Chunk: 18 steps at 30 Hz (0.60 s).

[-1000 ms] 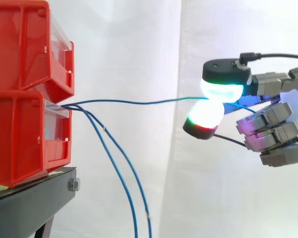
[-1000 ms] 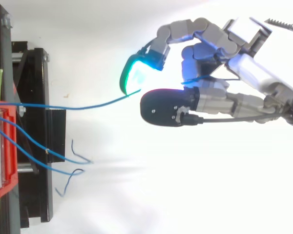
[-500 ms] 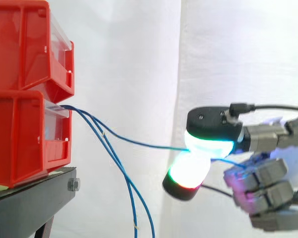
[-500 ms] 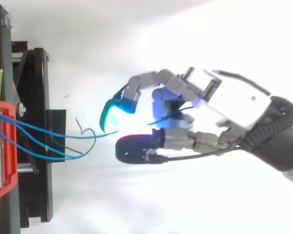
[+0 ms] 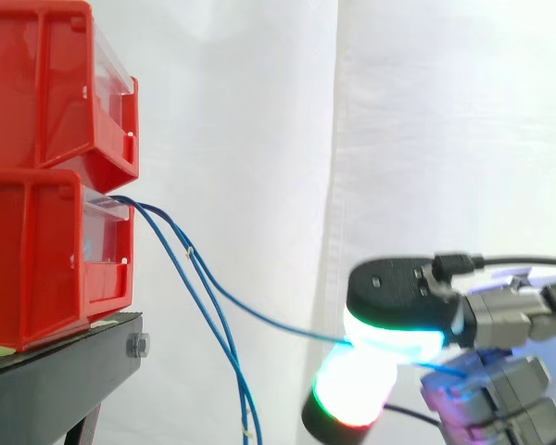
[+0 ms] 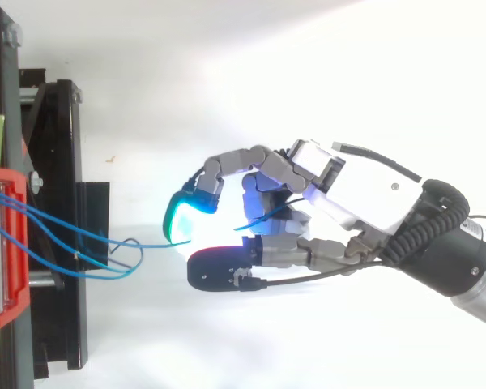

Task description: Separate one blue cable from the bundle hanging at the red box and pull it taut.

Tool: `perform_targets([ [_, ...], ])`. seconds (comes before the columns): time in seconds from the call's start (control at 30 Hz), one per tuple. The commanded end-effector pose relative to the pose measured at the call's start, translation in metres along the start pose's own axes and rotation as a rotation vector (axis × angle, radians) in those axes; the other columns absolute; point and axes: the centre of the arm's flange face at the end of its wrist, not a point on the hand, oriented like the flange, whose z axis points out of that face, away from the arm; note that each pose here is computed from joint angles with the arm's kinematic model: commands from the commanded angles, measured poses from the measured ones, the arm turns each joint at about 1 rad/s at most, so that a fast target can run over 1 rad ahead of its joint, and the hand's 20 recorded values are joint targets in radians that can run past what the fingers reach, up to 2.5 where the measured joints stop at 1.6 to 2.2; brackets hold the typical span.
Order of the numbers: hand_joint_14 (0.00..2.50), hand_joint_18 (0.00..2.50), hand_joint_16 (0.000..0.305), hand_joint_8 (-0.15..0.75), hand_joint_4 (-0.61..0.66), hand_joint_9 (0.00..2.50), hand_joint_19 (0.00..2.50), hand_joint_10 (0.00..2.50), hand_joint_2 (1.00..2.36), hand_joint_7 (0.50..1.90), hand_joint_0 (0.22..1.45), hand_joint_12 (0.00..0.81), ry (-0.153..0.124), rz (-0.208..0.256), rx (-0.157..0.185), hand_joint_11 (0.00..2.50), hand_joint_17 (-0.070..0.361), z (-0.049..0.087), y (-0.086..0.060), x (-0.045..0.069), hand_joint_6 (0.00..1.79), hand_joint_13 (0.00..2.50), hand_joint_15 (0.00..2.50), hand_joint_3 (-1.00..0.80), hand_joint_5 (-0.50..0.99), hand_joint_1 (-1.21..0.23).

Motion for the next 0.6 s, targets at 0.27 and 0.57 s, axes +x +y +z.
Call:
perform_targets([
  [0.27,2.50,1.24,0.029,0.288,0.07,0.67,1.94,2.28,1.02,1.03,0.69,0.344,0.110,-0.063,0.090,1.33,0.066,-0.010,-0.011,-0.005,0.88,0.66,1.49,-0.19,-0.21,-0.76],
  [0.57,2.50,1.24,0.030,0.286,0.07,0.67,1.92,2.28,1.02,1.03,0.69,0.337,0.046,-0.010,0.042,1.30,0.068,-0.041,-0.009,-0.033,0.88,0.66,1.50,-0.19,-0.21,-0.76],
])
